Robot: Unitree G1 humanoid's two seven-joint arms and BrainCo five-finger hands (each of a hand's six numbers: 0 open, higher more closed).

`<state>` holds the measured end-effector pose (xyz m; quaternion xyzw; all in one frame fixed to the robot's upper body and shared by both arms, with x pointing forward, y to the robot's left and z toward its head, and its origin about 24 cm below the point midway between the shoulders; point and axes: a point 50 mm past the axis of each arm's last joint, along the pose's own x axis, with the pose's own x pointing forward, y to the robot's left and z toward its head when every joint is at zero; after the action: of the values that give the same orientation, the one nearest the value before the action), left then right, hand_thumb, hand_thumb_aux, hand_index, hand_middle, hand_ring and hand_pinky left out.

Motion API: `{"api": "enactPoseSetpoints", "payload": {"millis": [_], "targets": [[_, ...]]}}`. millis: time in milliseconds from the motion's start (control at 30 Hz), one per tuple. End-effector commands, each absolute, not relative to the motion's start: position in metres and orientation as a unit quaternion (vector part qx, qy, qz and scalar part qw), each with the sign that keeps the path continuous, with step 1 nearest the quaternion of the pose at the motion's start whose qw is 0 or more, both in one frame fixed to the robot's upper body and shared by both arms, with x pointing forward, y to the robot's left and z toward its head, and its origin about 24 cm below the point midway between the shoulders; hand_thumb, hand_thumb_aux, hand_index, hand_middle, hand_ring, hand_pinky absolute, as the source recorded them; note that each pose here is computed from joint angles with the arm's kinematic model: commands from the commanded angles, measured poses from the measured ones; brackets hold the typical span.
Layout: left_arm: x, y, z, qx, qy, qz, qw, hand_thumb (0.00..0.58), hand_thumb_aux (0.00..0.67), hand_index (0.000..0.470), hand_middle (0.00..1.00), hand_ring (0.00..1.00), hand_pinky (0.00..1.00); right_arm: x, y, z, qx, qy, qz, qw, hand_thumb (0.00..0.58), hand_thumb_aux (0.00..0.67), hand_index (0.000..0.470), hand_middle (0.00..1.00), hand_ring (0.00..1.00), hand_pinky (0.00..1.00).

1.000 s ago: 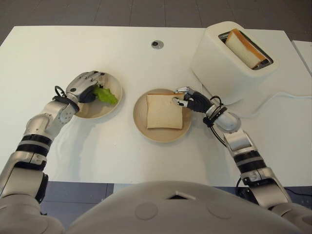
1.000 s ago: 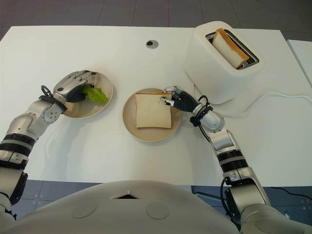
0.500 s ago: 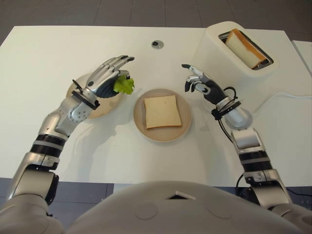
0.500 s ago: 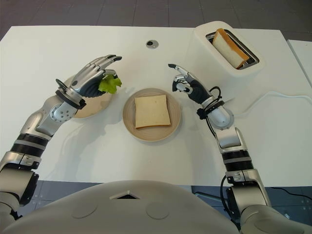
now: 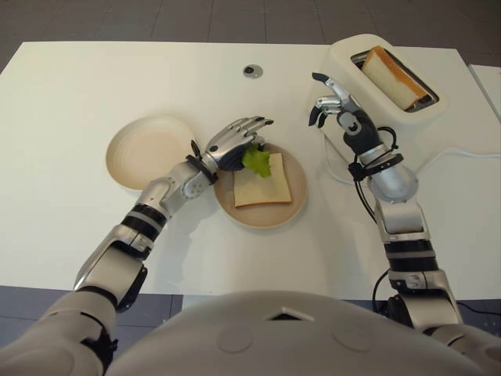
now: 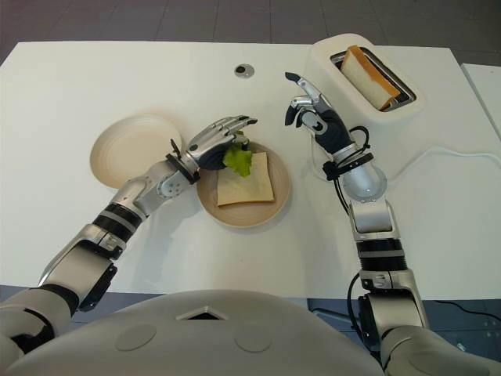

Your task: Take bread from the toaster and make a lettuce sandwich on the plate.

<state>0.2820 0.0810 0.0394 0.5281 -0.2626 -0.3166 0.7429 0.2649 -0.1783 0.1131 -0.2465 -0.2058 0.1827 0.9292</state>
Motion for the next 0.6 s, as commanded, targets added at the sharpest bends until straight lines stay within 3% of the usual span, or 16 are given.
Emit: {"api": "enactPoseSetpoints", "payload": {"millis": [33, 67, 133, 200, 267, 333, 367, 600], "targets": [[0.269, 0.074, 0.029, 0.518, -0.258, -0.356, 0.733, 0.568, 0.575, 0.404, 0.0, 0.0, 0.0, 0.265, -0.18, 0.114, -0.239, -0.202, 0.181, 0.933, 0.0, 0.0, 0.0, 0.56, 0.56, 0.56], [0.269, 0.073, 0.03, 0.514, -0.259, -0.359, 0.735, 0.566, 0.565, 0.396, 0.0, 0.0, 0.0, 0.264, -0.18, 0.114, -0.239, -0.202, 0.181, 0.933, 0.0, 0.0, 0.0, 0.56, 0.56, 0.56], [0.269, 0.073, 0.031, 0.511, -0.26, -0.36, 0.736, 0.534, 0.481, 0.337, 0.0, 0.0, 0.0, 0.265, -0.181, 0.114, -0.24, -0.201, 0.18, 0.933, 0.0, 0.0, 0.0, 0.56, 0.56, 0.56], [0.269, 0.073, 0.031, 0.512, -0.259, -0.359, 0.736, 0.436, 0.336, 0.236, 0.0, 0.0, 0.0, 0.265, -0.182, 0.114, -0.241, -0.201, 0.18, 0.932, 0.0, 0.0, 0.0, 0.56, 0.56, 0.56], [0.269, 0.073, 0.031, 0.512, -0.26, -0.36, 0.736, 0.223, 0.145, 0.101, 0.0, 0.0, 0.0, 0.265, -0.182, 0.115, -0.241, -0.203, 0.179, 0.932, 0.0, 0.0, 0.0, 0.56, 0.56, 0.56], [0.267, 0.073, 0.031, 0.51, -0.261, -0.365, 0.734, 0.053, 0.032, 0.022, 0.0, 0.0, 0.0, 0.265, -0.182, 0.118, -0.241, -0.206, 0.178, 0.931, 0.0, 0.0, 0.0, 0.56, 0.56, 0.56], [0.265, 0.073, 0.031, 0.508, -0.262, -0.371, 0.733, 0.005, 0.003, 0.002, 0.0, 0.0, 0.0, 0.265, -0.183, 0.119, -0.241, -0.208, 0.178, 0.931, 0.0, 0.0, 0.0, 0.56, 0.56, 0.56], [0.256, 0.078, 0.039, 0.488, -0.268, -0.397, 0.73, 0.0, 0.0, 0.0, 0.0, 0.0, 0.0, 0.266, -0.185, 0.121, -0.244, -0.211, 0.173, 0.931, 0.0, 0.0, 0.0, 0.56, 0.56, 0.56]]}}
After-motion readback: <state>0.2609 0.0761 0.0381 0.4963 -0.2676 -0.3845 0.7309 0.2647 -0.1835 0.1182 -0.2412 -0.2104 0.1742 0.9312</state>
